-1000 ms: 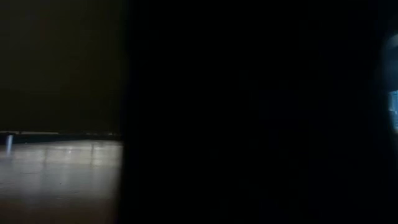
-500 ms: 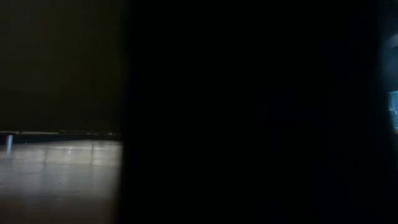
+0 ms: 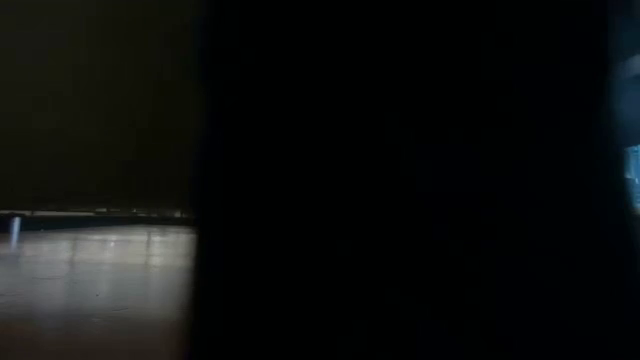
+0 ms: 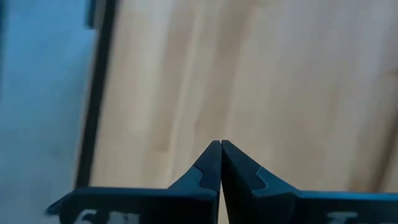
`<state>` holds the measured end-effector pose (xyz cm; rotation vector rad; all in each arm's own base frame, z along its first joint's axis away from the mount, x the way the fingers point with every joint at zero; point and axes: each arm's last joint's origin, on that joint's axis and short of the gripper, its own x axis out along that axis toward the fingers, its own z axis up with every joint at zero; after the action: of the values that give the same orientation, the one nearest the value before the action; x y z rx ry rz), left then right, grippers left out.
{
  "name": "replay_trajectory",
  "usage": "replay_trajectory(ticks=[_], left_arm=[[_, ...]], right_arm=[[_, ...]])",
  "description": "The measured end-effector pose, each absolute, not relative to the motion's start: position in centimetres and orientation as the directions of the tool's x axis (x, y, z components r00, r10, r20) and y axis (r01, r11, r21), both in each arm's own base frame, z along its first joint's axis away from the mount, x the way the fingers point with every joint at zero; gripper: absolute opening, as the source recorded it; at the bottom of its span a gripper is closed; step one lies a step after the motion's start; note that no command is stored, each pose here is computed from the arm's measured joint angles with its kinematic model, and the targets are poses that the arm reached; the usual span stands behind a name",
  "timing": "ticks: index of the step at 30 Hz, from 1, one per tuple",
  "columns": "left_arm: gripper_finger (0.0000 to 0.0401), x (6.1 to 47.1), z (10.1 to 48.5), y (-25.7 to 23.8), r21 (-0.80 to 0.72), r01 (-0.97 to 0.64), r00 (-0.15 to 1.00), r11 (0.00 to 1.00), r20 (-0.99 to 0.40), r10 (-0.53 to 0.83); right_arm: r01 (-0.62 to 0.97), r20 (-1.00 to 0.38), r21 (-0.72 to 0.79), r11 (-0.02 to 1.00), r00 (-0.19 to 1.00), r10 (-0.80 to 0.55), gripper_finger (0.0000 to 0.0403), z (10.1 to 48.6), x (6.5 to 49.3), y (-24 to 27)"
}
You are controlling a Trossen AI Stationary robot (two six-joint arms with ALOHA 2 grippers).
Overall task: Pick and place cans onto a shelf
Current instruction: Put the canned chicken soup on the shelf
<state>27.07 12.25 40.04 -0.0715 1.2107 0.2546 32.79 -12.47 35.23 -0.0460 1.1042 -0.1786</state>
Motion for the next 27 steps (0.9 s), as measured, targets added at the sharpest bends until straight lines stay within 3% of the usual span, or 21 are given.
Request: replay_trajectory(ticks=[5,11,22,27], left_arm=[[0.0000,26.2,40.4,11.5,-0.009,-0.157,0.334,0.987,-0.942,0.044],[0.0000,25.2,41.1,10.5,-0.015,-0.139,0.329,0.990,-0.944,0.033],[0.0000,25.0,41.6,9.3,-0.009,-0.101,0.349,0.995,-0.937,0.027],[0.0000,25.1,41.6,8.9,-0.009,-0.086,0.349,0.996,-0.937,0.022]], right_arm=[[-0.007,-0.910,-0.110,0.994,0.403,-0.098,0.0006,32.9,36.5,-9.1],[-0.109,-0.944,-0.082,0.991,0.327,-0.042,0.0006,28.3,40.2,-5.9],[-0.139,-0.979,-0.009,0.990,0.201,0.020,0.0006,21.8,43.3,-2.0],[-0.152,-0.984,-0.006,0.988,0.177,0.021,0.0006,20.8,43.7,-1.4]])
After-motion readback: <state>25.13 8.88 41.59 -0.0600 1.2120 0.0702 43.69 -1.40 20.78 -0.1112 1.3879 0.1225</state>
